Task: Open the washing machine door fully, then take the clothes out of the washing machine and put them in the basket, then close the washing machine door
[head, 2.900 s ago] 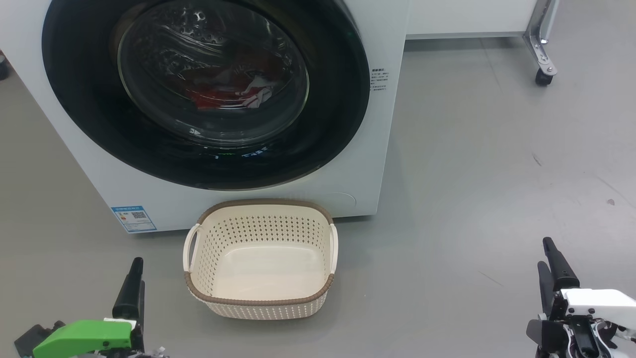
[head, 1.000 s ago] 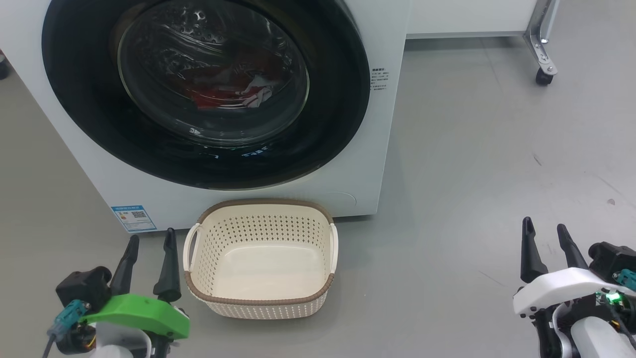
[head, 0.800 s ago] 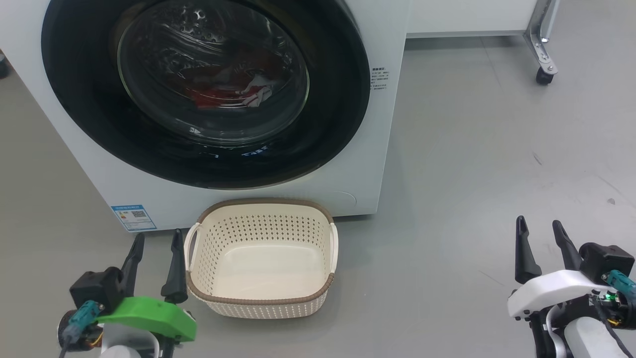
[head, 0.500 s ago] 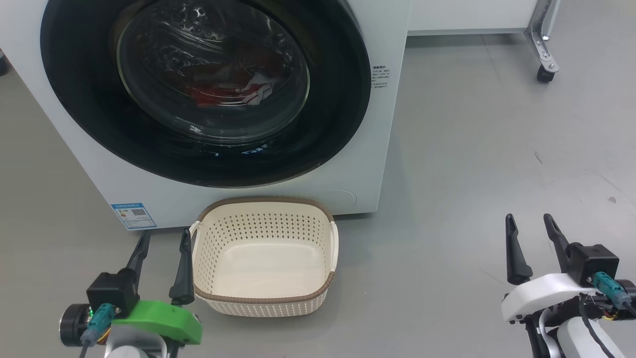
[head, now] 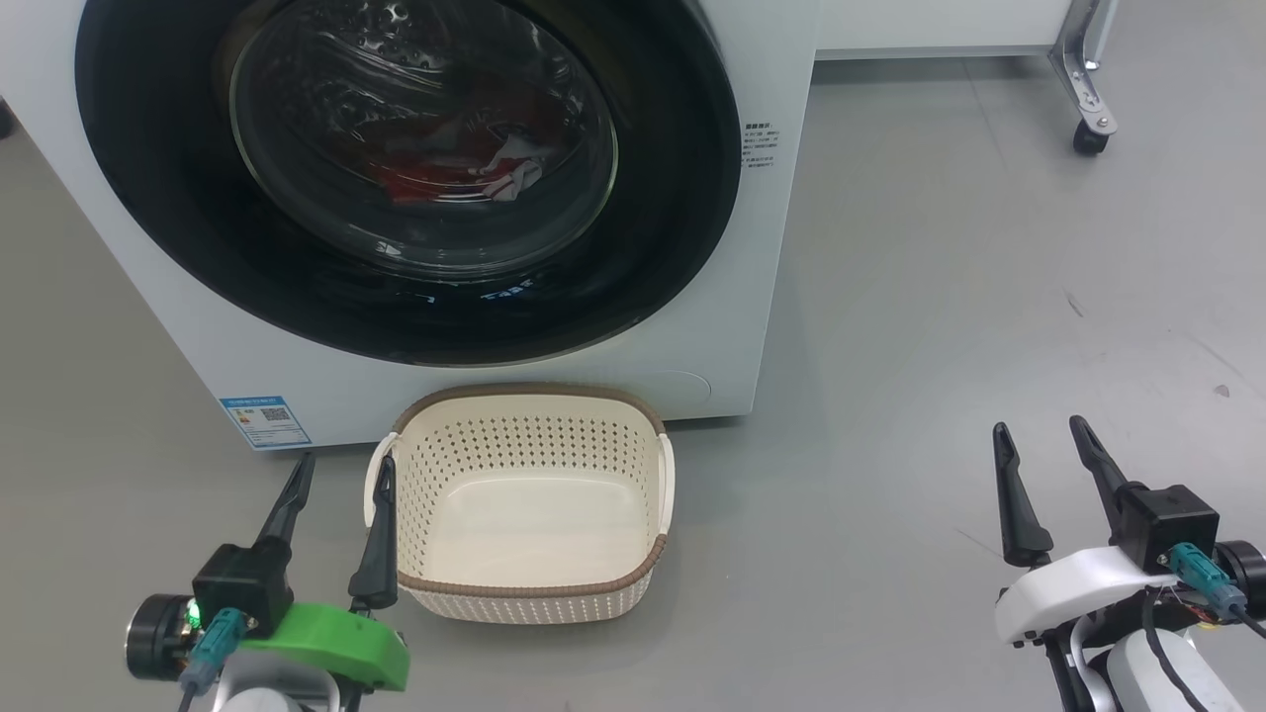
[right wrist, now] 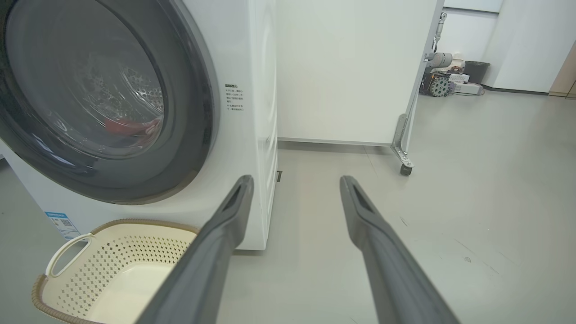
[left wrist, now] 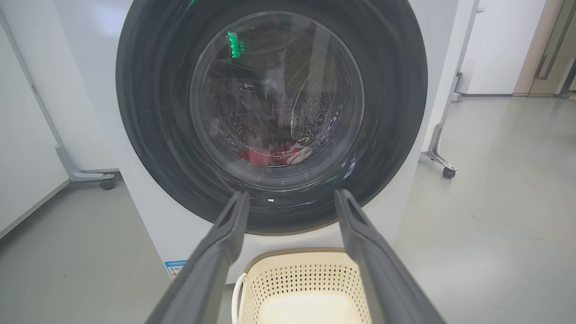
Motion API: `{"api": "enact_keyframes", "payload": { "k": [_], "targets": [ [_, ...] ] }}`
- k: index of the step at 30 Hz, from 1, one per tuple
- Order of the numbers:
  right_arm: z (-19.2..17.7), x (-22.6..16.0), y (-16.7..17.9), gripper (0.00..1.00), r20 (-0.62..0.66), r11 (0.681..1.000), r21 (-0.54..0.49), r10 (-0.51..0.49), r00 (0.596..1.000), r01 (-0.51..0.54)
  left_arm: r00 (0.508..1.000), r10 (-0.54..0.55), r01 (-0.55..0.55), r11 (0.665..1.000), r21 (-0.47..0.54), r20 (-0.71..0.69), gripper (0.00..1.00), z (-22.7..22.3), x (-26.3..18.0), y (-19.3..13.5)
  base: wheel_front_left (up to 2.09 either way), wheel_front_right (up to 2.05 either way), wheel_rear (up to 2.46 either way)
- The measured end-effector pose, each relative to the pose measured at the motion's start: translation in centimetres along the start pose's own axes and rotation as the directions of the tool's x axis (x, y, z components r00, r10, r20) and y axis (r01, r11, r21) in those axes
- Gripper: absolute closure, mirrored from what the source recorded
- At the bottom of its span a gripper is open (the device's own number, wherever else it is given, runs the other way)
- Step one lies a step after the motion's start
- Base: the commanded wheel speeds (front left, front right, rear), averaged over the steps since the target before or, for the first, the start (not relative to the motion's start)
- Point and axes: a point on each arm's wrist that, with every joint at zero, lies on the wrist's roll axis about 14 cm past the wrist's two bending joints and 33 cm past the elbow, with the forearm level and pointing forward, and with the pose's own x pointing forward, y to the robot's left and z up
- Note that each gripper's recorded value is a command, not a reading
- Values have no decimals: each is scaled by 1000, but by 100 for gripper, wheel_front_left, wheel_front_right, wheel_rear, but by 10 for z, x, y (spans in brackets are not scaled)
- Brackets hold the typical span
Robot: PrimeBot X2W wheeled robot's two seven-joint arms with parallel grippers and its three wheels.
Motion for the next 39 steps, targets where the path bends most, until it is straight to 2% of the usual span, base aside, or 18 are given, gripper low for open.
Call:
{"api": "enact_keyframes", "payload": {
  "k": [9, 10, 11, 25, 31, 36, 39],
  "targets": [
    [1, 1, -1, 0, 6, 1000, 2, -7, 1000, 7, 1000, 17, -17, 1000, -2, -1, 0, -1, 0, 4, 0, 0, 0],
    [2, 1, -1, 61, 6, 1000, 3, -9, 1000, 9, 1000, 18, -18, 1000, 0, -1, 0, -1, -1, 4, 0, 0, 0],
    [2, 1, -1, 100, 7, 1000, 6, -9, 1000, 9, 1000, 19, -19, 1000, 3, -1, 0, -1, -1, 5, 0, 0, 0],
    [-2, 3, 4, 100, -3, 1000, 1, 15, 1000, -15, 1000, 19, -19, 1000, 10, -7, 0, -3, -1, 5, 0, 0, 0],
    [-7, 5, 6, 100, -18, 999, 30, 24, 1000, -24, 1000, 16, -16, 1000, 5, -7, 0, -4, -1, 6, 0, 0, 0],
    [-16, 8, 9, 100, -41, 992, 129, 13, 999, -8, 1000, 22, -22, 1000, 7, -14, 0, -7, 2, 8, 0, 0, 0],
    [-18, 15, 12, 100, -40, 964, 263, -11, 999, 21, 1000, 22, -22, 1000, 9, -20, 0, -9, 3, 9, 0, 0, 0]
  ]
}}
